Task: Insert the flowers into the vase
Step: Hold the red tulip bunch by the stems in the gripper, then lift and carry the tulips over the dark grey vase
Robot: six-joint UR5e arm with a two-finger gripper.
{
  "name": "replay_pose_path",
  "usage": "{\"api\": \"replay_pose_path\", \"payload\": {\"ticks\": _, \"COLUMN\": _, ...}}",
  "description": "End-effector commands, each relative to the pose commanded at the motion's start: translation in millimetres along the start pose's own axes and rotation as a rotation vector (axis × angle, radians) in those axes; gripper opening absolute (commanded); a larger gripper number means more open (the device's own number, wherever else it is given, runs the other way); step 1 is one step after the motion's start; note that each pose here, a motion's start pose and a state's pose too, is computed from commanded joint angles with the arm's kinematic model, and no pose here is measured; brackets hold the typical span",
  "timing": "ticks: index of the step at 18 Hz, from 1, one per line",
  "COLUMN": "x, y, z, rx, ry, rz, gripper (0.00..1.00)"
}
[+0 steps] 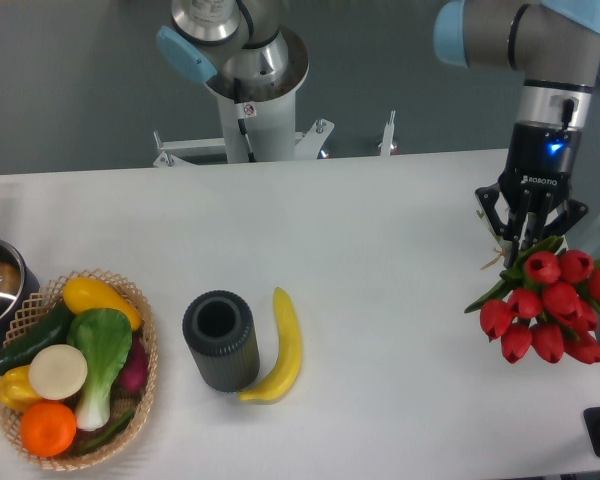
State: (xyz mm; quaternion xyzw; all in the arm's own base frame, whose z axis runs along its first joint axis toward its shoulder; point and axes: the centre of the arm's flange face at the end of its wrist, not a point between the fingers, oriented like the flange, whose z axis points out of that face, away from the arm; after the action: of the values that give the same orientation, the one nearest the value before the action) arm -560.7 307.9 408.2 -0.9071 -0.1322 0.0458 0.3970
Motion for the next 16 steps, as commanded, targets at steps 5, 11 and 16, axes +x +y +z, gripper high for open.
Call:
{"api": "replay_pose_path", "payload": {"ticks": 5, "x": 2.2, "y": -0.5, "z": -1.7, "rx": 0.002, "ry": 0.000, "rz": 0.000, "gripper": 0.09}}
{"api": "replay_pose_path", "payload": {"ticks": 11, "x": 13.4, "y": -6.6, "z": 6.8, "rx": 0.006, "ry": 0.023, "rz": 0.016, "gripper": 0.10}}
{"api": "replay_pose_path", "payload": {"ticks": 16, "x": 54.0, "y": -33.9, "z": 35.1, "rx": 0.032, "ry": 0.106, "rz": 0.081, "gripper": 0.10}}
